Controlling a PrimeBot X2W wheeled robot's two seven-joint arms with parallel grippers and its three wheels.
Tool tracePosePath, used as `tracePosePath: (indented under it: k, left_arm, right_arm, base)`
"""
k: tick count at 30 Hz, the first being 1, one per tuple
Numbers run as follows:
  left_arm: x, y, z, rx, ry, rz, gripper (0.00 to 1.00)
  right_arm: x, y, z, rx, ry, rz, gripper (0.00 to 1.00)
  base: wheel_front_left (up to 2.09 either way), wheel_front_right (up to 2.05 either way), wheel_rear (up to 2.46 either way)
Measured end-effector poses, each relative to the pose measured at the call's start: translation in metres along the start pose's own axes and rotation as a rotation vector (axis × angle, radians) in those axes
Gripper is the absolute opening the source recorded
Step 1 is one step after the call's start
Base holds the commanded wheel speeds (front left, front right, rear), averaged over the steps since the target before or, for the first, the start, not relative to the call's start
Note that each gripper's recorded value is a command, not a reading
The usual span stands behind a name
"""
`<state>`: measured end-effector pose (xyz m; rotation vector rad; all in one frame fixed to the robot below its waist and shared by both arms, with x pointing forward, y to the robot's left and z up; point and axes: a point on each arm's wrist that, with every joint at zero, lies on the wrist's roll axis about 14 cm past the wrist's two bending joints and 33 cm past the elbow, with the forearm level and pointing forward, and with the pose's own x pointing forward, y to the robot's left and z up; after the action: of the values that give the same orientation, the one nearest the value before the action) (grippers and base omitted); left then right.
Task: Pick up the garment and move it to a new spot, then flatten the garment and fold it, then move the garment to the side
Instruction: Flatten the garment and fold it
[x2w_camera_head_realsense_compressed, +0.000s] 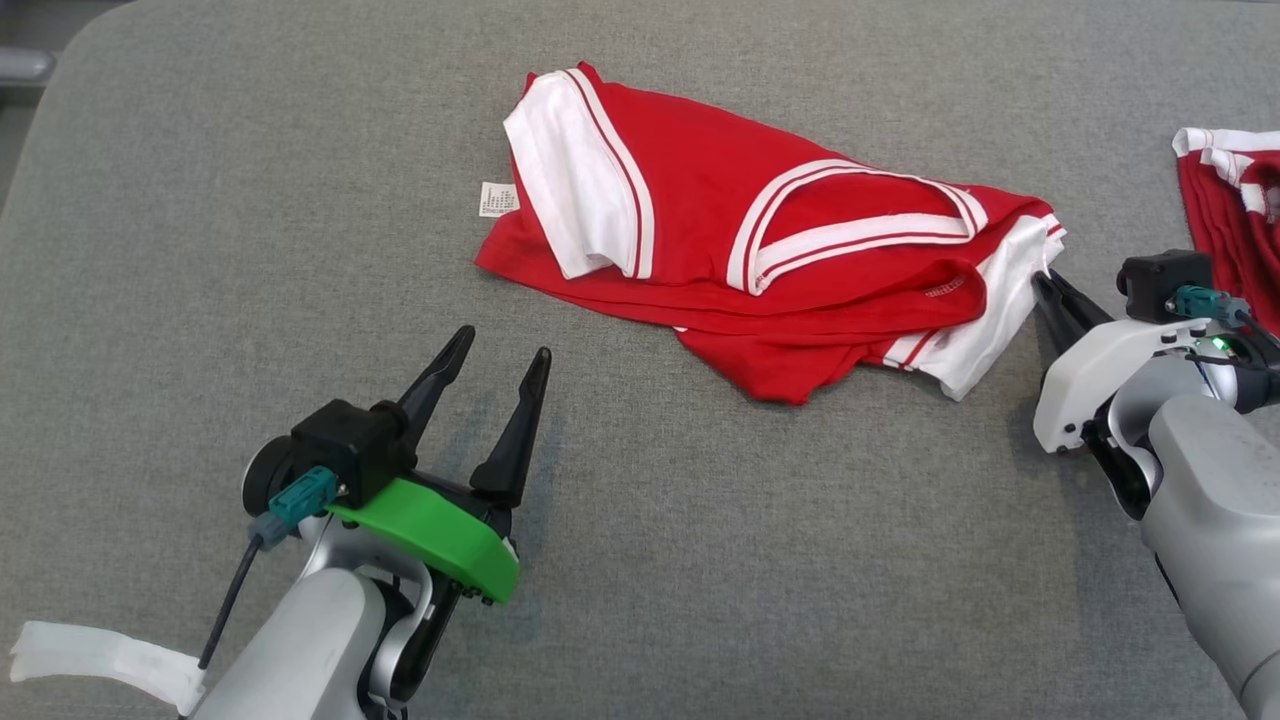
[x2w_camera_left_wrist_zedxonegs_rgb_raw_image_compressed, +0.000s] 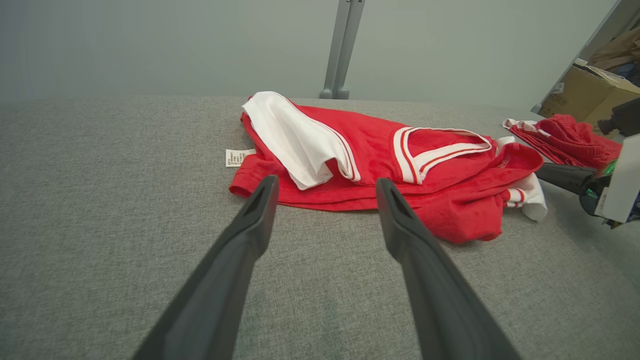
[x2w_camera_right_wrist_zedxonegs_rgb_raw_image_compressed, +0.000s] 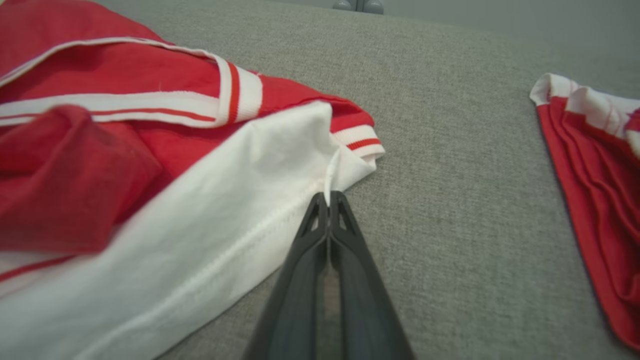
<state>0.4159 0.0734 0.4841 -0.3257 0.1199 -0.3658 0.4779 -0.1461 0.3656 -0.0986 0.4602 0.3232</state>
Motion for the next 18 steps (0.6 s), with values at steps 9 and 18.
tracePosePath:
  k: [9,18]
  left_arm:
    - [0.001,0.002,0.001,0.003,0.002,0.007,1.0]
    - [0.002,-0.015,0.001,-0.011,-0.009,-0.032,1.0]
  right_arm:
    - [0.001,-0.004,0.01,-0.006,-0.034,-0.008,0.0]
    - [-0.012,-0.022,0.063,0.11,-0.223,-0.071,0.0]
  base:
    - [0.0,0.0,0.0]
    - [0.0,0.0,0.0]
